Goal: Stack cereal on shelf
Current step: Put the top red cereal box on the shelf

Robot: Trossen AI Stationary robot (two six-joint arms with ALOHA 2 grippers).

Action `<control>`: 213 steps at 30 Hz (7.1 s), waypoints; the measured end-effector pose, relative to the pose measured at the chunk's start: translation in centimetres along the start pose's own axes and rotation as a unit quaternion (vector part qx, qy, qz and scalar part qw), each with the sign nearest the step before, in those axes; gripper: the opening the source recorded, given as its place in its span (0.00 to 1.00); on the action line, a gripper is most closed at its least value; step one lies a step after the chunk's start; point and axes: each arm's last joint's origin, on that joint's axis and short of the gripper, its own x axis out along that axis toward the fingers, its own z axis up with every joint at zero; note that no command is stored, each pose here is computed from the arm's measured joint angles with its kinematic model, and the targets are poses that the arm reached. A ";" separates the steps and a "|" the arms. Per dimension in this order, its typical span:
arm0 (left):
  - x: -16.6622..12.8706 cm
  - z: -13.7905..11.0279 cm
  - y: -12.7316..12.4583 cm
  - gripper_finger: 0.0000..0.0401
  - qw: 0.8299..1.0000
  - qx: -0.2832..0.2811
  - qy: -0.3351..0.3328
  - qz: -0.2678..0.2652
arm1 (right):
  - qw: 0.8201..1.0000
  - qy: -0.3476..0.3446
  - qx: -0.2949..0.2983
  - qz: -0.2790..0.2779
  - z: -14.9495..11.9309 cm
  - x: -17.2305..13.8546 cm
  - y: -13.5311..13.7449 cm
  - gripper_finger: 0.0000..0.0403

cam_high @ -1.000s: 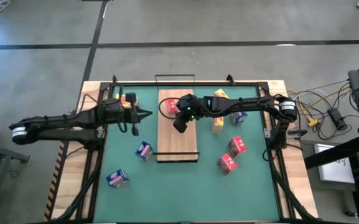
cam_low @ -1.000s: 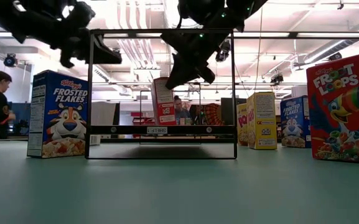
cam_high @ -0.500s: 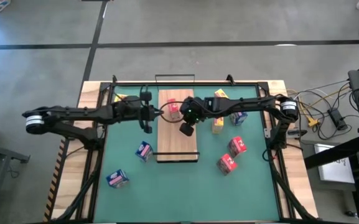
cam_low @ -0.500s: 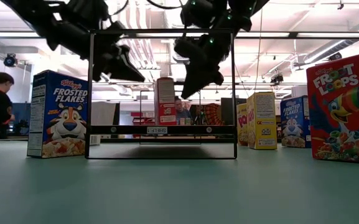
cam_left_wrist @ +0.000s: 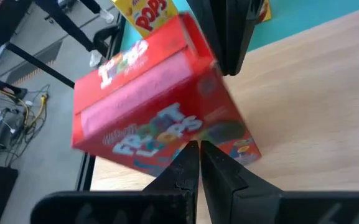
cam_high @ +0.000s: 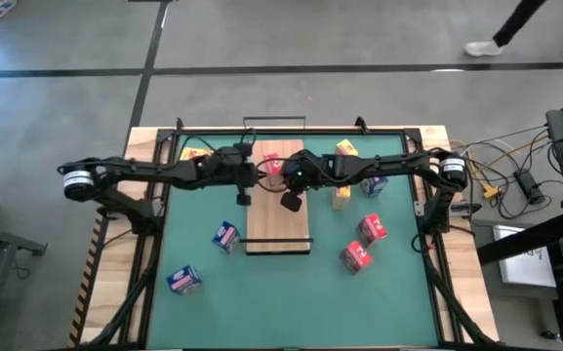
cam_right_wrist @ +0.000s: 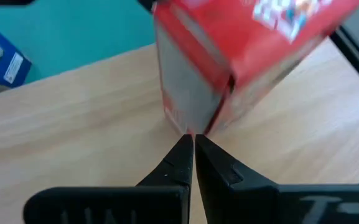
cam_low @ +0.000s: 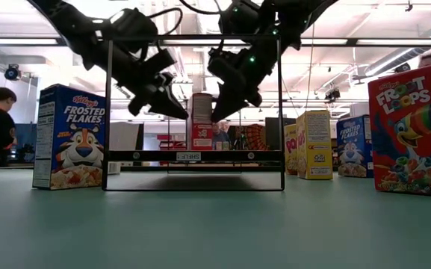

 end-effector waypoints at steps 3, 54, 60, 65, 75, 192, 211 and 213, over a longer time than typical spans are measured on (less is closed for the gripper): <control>0.5 -0.1 0.2 0.00 1.000 -0.003 0.009 0.001 | 1.000 -0.001 -0.005 -0.001 0.0 0.0 -0.2 0.02; 1.6 0.0 1.2 0.00 0.998 -0.060 0.013 0.004 | 0.996 -0.072 -0.058 0.003 -3.0 -6.5 -1.4 0.02; 1.6 -0.4 1.0 0.00 0.997 -0.065 0.033 -0.006 | 0.990 -0.121 -0.066 0.009 -5.4 -7.1 -1.5 0.02; 1.6 -0.5 0.9 0.00 0.997 -0.072 0.038 -0.009 | 0.985 -0.159 -0.067 0.009 -7.1 -7.3 -1.7 0.02; 1.6 -0.7 0.7 0.00 0.995 -0.086 0.049 -0.015 | 0.977 -0.196 -0.083 0.006 -8.6 -7.6 -1.9 0.02; -3.5 1.2 2.0 0.00 0.995 -0.101 -0.001 0.002 | 0.943 -0.048 0.293 -0.150 4.9 -0.2 -2.2 0.40; -9.5 0.1 1.4 0.00 0.990 -0.109 -0.078 0.044 | 0.866 -0.080 0.418 -0.264 4.1 0.1 -5.3 0.39; -9.6 0.1 1.4 0.00 0.990 -0.109 -0.081 0.046 | 0.861 -0.081 0.424 -0.269 3.9 0.3 -5.3 0.38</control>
